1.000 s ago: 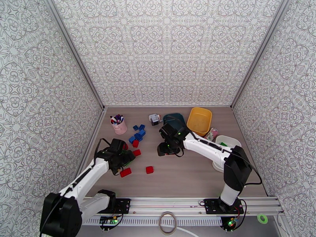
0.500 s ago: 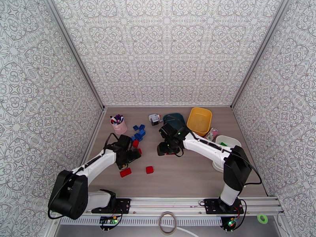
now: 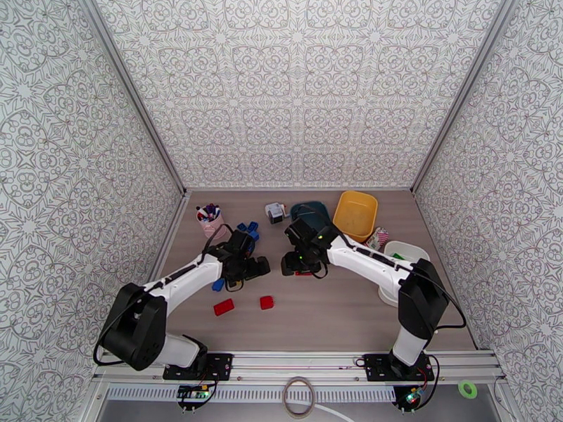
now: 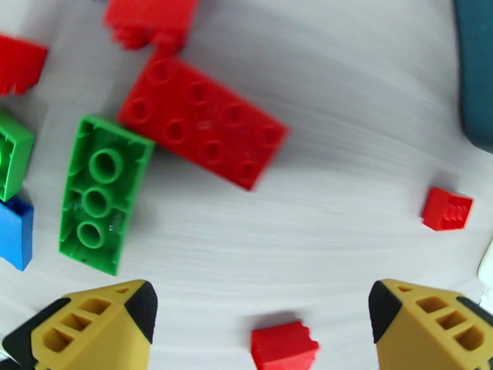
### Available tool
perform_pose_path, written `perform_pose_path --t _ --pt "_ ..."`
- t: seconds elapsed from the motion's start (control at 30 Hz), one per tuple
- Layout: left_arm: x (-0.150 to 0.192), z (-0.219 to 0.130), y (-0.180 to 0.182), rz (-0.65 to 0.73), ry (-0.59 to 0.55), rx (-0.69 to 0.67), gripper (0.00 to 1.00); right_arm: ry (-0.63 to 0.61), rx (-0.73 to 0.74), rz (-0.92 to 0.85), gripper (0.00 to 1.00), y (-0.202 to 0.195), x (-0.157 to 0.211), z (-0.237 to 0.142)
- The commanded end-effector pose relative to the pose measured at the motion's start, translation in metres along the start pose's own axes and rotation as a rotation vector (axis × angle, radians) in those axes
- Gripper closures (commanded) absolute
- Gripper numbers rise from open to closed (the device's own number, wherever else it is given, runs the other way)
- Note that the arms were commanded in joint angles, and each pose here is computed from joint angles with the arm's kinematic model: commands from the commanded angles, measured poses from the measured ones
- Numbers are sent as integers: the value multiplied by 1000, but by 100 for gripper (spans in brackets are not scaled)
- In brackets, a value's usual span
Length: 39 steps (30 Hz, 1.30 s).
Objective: Sort the legos into containers by color
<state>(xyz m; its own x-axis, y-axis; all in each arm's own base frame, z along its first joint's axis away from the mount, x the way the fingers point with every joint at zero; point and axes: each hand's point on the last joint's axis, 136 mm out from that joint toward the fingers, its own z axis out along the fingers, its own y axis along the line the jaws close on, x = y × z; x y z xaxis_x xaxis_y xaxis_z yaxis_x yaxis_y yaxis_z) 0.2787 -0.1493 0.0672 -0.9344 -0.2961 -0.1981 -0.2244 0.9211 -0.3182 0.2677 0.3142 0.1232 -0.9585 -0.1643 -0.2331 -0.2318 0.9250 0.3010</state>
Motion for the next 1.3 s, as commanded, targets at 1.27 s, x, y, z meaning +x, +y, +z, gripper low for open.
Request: perform_pose_path --t 1.27 --pt "-16 14 60 163 167 -232 26 29 -59 25 47 8 5 -2"
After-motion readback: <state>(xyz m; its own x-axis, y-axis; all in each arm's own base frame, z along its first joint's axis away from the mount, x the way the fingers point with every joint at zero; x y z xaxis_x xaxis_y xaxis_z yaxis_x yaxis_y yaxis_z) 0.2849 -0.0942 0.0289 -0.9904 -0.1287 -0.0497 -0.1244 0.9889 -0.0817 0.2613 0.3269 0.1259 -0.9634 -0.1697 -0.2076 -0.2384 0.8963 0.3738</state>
